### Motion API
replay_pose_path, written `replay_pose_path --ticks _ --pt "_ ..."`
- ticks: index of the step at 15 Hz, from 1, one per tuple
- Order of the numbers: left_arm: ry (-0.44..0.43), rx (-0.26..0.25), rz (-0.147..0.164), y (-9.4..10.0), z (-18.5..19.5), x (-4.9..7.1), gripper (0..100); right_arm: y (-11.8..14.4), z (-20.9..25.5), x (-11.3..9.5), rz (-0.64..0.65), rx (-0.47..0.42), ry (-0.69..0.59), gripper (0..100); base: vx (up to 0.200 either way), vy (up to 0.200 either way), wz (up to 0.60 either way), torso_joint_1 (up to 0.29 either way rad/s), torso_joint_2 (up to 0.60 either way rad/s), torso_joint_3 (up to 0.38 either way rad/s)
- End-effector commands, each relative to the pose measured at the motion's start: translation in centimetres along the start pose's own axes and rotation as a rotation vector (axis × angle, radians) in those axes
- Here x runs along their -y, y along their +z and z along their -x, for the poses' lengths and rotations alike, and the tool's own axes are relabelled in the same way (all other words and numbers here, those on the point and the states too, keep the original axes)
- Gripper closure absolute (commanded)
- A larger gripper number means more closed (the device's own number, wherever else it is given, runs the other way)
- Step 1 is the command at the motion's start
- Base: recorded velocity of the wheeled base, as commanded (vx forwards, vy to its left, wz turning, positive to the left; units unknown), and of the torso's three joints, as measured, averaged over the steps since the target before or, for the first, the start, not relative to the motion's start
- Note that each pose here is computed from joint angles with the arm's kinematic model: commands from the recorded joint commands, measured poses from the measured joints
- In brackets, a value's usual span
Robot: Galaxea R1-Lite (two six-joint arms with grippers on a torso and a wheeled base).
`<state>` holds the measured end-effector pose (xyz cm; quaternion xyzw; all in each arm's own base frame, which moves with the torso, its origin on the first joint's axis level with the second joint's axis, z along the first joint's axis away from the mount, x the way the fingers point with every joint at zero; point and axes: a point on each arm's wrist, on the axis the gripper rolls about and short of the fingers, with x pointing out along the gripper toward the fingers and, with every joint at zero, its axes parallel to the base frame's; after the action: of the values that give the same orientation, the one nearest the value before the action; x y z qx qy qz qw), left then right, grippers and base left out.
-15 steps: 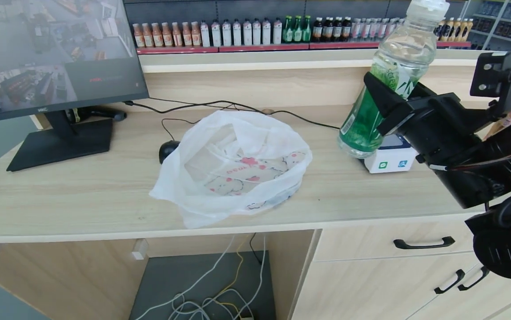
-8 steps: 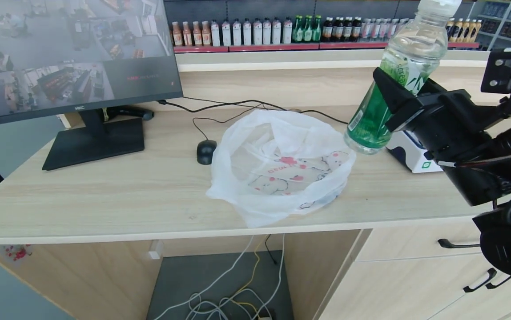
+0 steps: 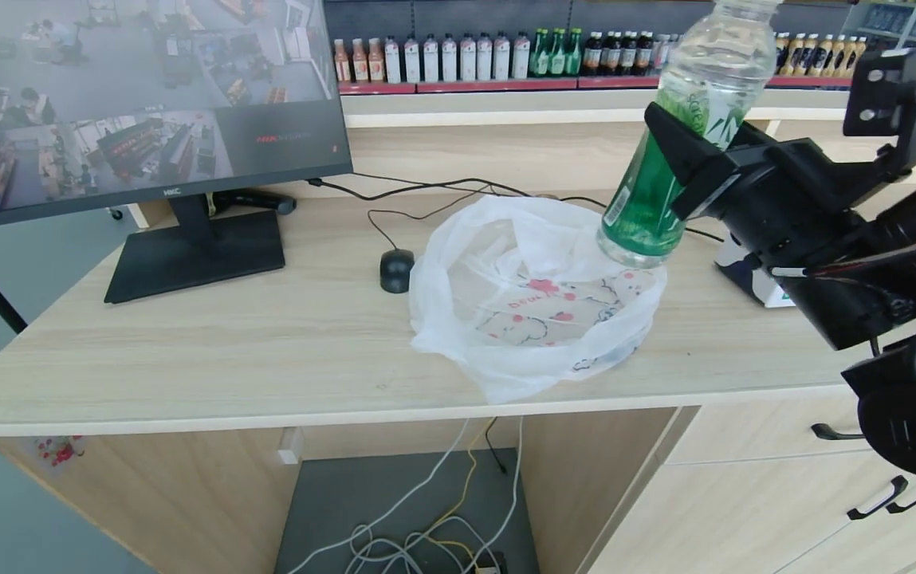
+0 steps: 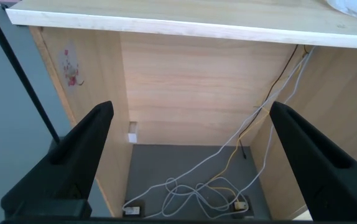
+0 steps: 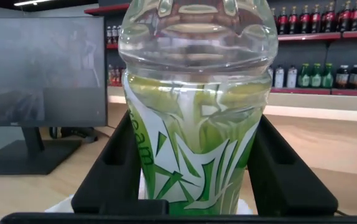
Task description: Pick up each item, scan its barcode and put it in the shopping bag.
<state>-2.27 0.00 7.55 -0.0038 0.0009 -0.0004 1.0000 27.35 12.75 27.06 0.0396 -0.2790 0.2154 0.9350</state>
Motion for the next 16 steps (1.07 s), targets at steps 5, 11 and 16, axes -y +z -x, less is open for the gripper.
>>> replay_pose_path --ticks 5,11,16 --pt "-0.001 0.000 0.000 0.0 0.0 0.0 0 -1.8 -4.3 -5.2 -0.065 -0.012 0.021 100 0.000 0.000 0.00 0.000 0.00 0.000" --pt "-0.001 0.000 -0.002 0.0 0.0 0.0 0 -6.3 -6.4 -8.1 -0.016 -0.060 0.047 100 0.000 0.000 0.00 0.000 0.00 0.000" --pt "-0.001 0.000 -0.002 0.0 0.0 0.0 0 -8.6 -8.7 -10.0 -0.024 -0.085 -0.024 100 0.000 0.000 0.00 0.000 0.00 0.000"
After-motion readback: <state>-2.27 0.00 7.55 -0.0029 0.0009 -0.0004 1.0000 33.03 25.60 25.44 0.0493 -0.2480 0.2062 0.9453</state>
